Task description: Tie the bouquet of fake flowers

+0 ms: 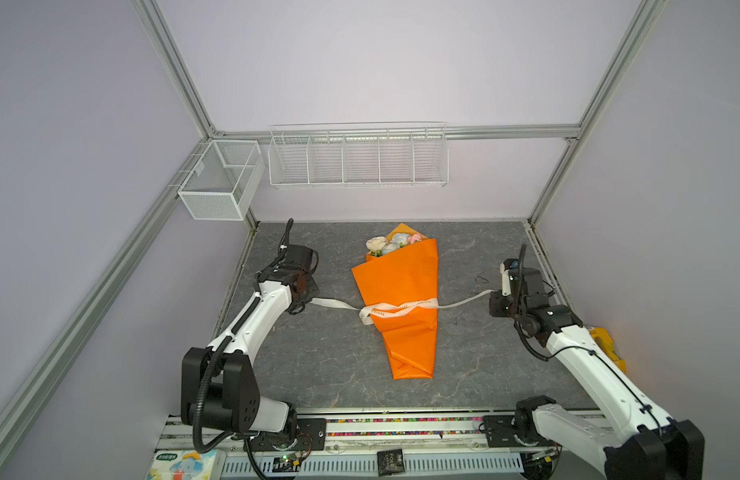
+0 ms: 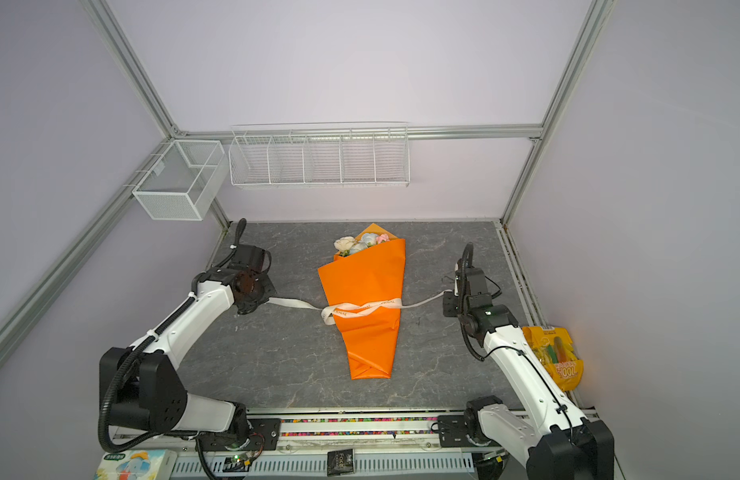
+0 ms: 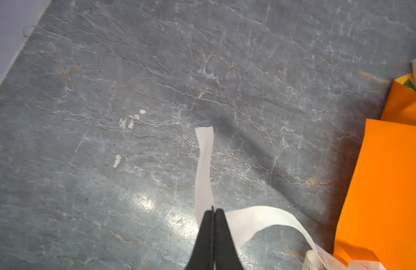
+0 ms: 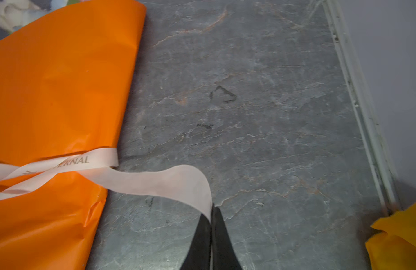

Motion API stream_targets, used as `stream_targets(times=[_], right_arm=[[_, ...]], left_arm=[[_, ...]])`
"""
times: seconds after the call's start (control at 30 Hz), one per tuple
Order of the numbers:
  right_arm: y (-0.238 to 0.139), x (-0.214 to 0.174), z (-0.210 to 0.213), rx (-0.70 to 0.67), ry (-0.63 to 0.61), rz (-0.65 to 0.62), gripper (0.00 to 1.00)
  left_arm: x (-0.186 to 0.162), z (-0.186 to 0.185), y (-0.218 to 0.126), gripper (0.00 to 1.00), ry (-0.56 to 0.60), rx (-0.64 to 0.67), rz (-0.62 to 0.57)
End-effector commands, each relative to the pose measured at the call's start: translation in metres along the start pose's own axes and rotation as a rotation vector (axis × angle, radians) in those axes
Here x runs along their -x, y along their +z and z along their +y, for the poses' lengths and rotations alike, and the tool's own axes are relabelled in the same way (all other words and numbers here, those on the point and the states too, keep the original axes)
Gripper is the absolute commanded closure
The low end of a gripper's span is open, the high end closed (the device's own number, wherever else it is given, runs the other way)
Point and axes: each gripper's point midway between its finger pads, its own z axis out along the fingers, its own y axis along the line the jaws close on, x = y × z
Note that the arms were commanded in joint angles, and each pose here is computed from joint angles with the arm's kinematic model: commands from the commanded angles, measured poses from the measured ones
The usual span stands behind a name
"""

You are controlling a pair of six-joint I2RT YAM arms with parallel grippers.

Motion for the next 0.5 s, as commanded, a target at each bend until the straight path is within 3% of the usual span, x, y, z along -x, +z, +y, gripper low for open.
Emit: stream_targets(times=[0.0,0.2,0.33,0.4,0.47], right_arm=[[-0.008,0.009,-0.041,-0.134,0.098,-0.004,0.93],[-0.007,0.036,-0.082,-0.218,0.199,-0.013,0.94],[0.002,0.050,-0.113,-0.368,0.177,-0.020,0.93],[0.012,0.049,-0.129,-0.426,0.183,0.047,0.93],[0.035,0.045,-0.128,-0.387,0.184,0.107,0.90]], left_arm=[[0.001,0.017,-0.012,1.00,-0.014,0.032,-0.024],[0.005,0.015,-0.018,1.00,0.016,-0.026,-0.086],[0.006,0.008,-0.017,1.00,0.044,-0.047,-0.075],[0.002,0.005,-0.014,1.00,0.046,-0.057,-0.047],[-0.003,0.001,-0.011,1.00,0.053,-0.079,-0.014]])
